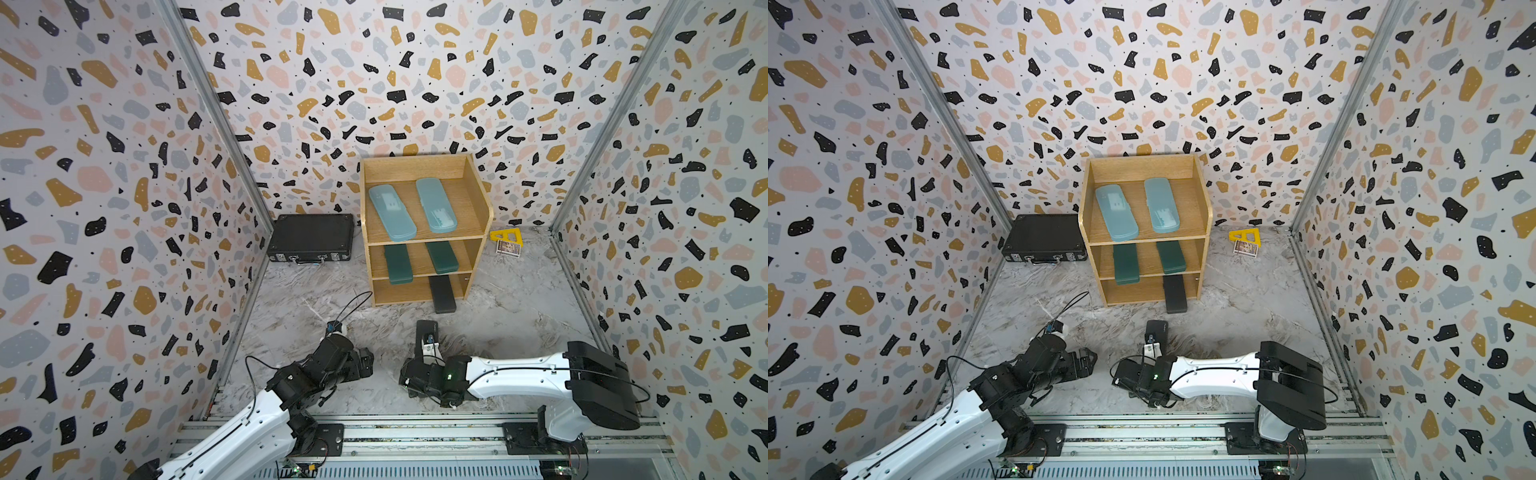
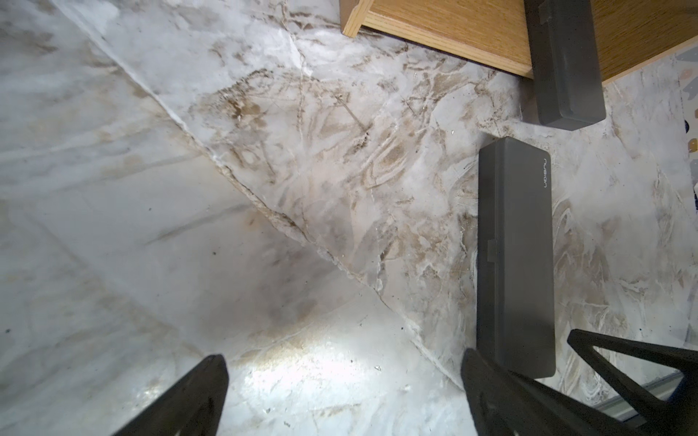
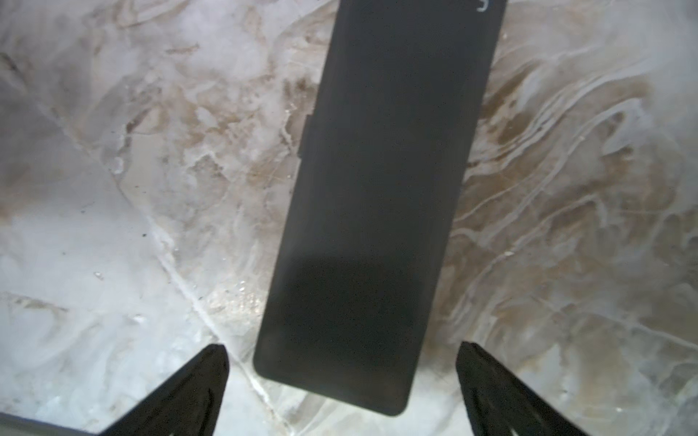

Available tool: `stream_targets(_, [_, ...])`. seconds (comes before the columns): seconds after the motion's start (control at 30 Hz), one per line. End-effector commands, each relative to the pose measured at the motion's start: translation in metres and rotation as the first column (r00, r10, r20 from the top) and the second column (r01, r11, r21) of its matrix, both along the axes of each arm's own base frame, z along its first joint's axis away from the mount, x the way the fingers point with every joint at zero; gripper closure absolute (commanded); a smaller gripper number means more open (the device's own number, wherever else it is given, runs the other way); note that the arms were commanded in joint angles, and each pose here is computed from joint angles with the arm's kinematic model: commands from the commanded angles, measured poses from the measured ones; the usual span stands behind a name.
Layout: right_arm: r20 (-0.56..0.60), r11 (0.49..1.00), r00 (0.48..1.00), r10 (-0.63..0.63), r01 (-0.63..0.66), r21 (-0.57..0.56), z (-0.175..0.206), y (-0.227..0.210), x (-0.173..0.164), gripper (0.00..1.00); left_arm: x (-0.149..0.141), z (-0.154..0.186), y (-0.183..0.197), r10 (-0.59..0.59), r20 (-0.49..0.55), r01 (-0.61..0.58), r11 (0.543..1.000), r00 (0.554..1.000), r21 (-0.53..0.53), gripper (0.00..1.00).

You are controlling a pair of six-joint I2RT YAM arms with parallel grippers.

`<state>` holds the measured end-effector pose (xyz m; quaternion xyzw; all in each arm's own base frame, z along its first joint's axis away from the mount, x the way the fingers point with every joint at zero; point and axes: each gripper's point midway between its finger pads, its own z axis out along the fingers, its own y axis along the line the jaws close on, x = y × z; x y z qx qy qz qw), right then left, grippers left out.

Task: Place the pencil cases on the shelf according to color
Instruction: Pick up the pencil case from the center of the board.

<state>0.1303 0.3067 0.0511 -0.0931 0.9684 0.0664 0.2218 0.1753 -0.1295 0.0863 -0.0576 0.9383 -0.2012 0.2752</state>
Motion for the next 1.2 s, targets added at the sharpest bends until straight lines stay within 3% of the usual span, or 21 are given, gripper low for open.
stream_targets(0.0, [0.021,1.000,1.000,-0.008,0.008,0.009,0.007,0.011,0.000,0.00,-0.003,-0.003,0.004,0.007,0.001,-0.007,1.000,1.000,0.011,0.00])
stream_targets(0.27, [0.017,0.993,0.998,-0.061,0.063,-0.101,-0.010,-0.024,-0.005,0.00,-0.004,-0.001,0.004,0.005,0.005,-0.005,1.000,1.000,0.004,0.00])
stream_targets(0.5, [0.033,0.993,0.996,-0.086,0.089,-0.072,-0.009,-0.058,-0.008,0.00,-0.002,-0.003,0.001,-0.001,0.004,0.001,1.000,1.000,-0.005,0.00])
stream_targets(0.67, [0.029,0.999,0.999,-0.030,0.031,-0.009,-0.006,-0.051,-0.011,0.00,-0.002,-0.002,0.000,-0.004,0.004,0.004,1.000,1.000,-0.010,0.00])
stream_targets(0.83, [0.035,0.999,0.999,0.006,-0.005,-0.035,-0.008,-0.043,-0.009,0.00,-0.002,-0.001,0.000,-0.004,0.006,0.004,1.000,1.000,-0.011,0.00])
stream_targets(1.17, [0.042,1.000,0.999,-0.011,0.012,-0.010,-0.032,-0.048,-0.006,0.00,-0.002,-0.001,0.001,0.001,0.008,-0.001,1.000,1.000,-0.005,0.00])
